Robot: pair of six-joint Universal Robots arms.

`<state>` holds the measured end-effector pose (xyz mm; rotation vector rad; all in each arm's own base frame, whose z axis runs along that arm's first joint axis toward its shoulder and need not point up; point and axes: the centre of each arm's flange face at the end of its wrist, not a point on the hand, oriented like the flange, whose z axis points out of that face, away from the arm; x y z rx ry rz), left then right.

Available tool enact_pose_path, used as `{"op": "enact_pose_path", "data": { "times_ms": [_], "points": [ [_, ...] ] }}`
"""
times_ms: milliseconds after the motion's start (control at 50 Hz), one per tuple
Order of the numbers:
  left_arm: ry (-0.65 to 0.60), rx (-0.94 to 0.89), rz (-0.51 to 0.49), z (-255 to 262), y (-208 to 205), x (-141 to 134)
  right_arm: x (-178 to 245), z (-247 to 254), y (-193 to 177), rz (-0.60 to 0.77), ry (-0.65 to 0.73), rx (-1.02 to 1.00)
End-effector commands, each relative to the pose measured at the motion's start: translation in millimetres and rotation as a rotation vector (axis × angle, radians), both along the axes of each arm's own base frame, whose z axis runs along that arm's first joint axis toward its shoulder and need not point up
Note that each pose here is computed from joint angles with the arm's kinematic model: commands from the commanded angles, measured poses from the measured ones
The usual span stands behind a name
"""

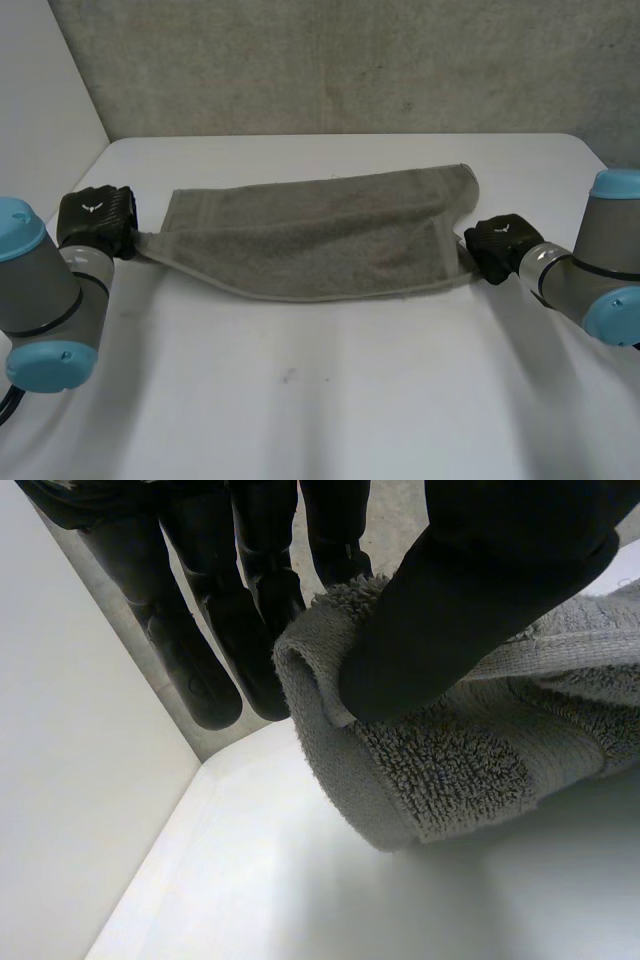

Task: Fold the towel.

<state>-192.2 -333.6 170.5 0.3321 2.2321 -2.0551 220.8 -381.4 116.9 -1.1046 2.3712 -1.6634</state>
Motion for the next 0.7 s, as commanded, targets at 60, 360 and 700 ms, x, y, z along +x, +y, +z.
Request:
{"op": "enact_pose_path", "data": {
  "times_ms": [60, 360, 700],
  "points": [
    [-0.001, 0.000, -0.009, 6, 5, -2, -9, 40, 20, -0.014, 0.014, -0.020],
    [-0.200, 0.325, -0.105, 10, 92, -2, -67, 47, 107, 0.068, 0.383, 0.360],
    [-0.200, 0.295, -0.134, 44, 117, 5, -80, 108, 120, 0.007, 0.414, 0.102]
  ]
}}
